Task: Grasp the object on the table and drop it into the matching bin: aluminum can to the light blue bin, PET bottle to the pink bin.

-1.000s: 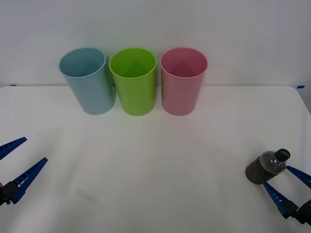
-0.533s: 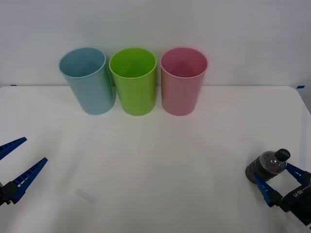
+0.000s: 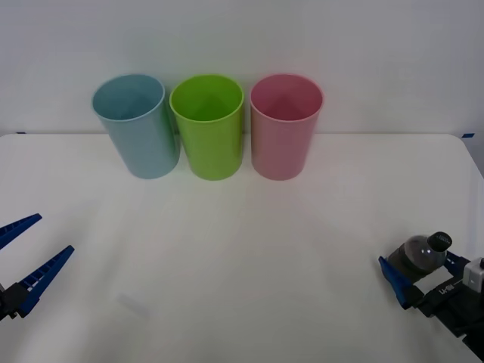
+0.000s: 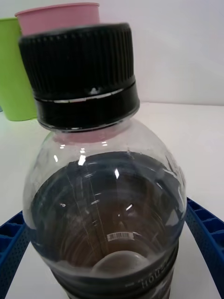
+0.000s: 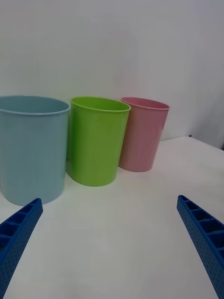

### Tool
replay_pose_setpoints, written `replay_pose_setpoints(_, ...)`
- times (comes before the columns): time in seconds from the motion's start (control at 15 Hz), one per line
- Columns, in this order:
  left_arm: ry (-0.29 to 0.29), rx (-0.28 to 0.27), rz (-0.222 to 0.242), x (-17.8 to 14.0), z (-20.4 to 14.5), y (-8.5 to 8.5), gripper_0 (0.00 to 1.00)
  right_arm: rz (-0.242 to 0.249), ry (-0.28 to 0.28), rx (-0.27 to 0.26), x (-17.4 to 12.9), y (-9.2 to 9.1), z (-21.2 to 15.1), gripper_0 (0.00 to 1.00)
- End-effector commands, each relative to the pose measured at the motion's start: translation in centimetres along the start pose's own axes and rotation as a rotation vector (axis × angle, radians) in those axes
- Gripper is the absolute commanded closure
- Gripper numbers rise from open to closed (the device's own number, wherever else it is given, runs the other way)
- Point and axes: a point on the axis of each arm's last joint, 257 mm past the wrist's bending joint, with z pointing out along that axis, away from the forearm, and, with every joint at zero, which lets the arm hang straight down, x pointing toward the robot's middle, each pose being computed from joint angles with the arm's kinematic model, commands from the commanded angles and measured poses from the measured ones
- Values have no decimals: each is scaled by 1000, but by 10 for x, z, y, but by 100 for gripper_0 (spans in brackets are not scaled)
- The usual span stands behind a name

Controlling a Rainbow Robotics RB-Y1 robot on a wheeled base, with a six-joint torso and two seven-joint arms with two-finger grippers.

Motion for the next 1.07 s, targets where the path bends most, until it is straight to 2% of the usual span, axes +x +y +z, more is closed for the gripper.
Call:
replay_pose_setpoints(0.07,0,0,0,0,0,0,0,-6,-2,0,-2,-1,1,0)
replay_pose_setpoints(0.4,0,0,0,0,0,0,0,-4,0,0,0,0,1,0)
replay_pose_setpoints(0.47,0,0,0,0,0,0,0,-6,-3,2,-1,-1,1,22)
replay_pose_setpoints(0.53,0,0,0,0,0,0,0,-6,-3,2,-1,-1,1,75)
replay_pose_setpoints(0.6,0,0,0,0,0,0,0,-5,-2,2,-1,-1,1,100)
replay_pose_setpoints(1.07,0,0,0,0,0,0,0,-15,-2,-1,-1,0,1,100)
